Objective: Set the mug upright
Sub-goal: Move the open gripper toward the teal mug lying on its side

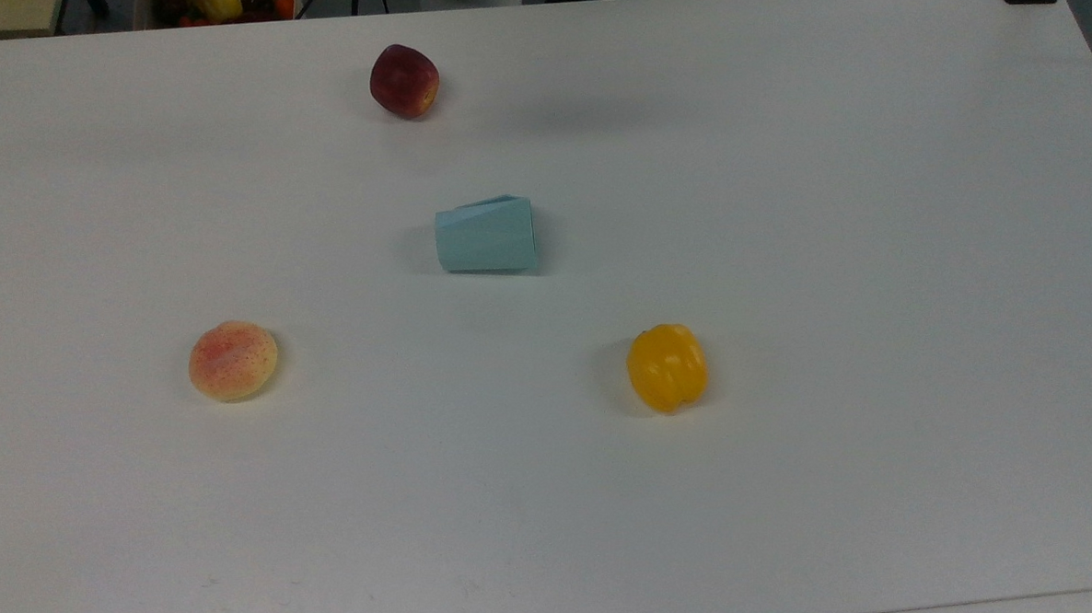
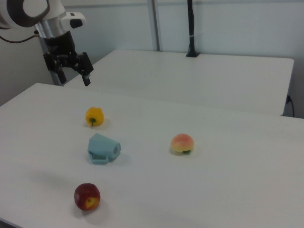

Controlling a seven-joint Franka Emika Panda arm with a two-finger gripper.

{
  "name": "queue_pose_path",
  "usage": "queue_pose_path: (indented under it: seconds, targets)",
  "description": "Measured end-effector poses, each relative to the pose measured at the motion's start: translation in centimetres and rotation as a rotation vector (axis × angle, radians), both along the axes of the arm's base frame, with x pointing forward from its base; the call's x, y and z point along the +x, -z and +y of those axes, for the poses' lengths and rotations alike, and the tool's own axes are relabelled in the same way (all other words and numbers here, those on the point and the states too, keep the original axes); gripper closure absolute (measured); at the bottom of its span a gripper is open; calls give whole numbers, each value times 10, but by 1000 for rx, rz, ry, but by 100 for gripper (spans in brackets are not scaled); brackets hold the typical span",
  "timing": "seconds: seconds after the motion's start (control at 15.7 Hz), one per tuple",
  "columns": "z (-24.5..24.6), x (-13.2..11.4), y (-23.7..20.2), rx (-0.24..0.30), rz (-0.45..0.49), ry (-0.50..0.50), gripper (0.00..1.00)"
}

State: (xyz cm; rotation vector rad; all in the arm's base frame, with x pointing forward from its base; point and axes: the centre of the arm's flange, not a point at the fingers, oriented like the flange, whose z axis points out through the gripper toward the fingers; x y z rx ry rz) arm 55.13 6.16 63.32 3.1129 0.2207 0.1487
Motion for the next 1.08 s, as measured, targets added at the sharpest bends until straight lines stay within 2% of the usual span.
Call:
queue_pose_path:
  seconds: [0.89,1.08]
  targets:
    - [-5,1,0,0,0,4,0]
    - [-6,1,0,29,3,11,0]
